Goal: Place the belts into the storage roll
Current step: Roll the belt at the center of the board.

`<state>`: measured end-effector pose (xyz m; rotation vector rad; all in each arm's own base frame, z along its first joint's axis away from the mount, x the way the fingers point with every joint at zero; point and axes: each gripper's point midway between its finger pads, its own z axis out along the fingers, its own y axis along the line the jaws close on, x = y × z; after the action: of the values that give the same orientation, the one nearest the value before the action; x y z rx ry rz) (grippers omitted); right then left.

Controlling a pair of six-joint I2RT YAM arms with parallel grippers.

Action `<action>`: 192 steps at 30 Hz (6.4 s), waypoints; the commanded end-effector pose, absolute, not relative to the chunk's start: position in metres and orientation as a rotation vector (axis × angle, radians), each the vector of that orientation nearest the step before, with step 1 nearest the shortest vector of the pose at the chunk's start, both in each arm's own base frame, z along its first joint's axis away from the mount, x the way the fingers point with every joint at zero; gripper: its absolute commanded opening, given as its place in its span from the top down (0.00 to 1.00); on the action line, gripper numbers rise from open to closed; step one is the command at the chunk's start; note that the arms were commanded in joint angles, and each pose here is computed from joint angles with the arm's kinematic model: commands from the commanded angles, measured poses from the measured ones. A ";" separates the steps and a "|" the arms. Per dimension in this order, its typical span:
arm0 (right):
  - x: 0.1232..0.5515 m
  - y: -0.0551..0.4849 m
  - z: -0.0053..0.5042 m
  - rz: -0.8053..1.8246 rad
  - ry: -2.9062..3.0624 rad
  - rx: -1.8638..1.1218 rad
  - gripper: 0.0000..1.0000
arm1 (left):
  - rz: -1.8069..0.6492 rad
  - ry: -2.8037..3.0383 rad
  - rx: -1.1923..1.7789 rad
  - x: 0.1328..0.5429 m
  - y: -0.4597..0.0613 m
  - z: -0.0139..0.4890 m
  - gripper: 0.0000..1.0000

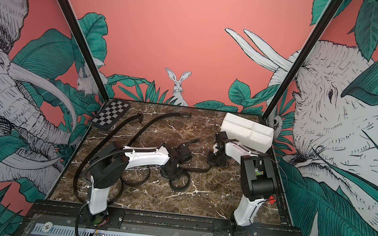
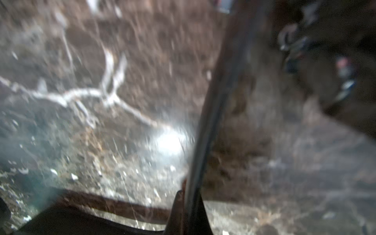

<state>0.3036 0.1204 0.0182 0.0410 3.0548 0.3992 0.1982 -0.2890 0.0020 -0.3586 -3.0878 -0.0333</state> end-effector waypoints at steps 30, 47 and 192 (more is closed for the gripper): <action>0.356 0.199 0.060 0.625 2.904 -0.221 0.39 | -0.586 -3.133 -0.009 0.309 -0.198 -0.063 1.00; 0.232 0.304 0.059 1.052 2.873 -0.229 0.45 | -0.514 -3.127 -0.070 0.332 -0.223 -0.070 1.00; 0.238 0.152 0.006 -0.044 3.210 -0.181 1.00 | -0.373 -3.273 -1.555 0.259 -0.266 0.033 0.04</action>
<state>0.2691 0.1849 0.0263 -0.1095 3.0775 0.2026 0.2157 -0.2826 0.0305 -1.5648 -3.2130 -0.1436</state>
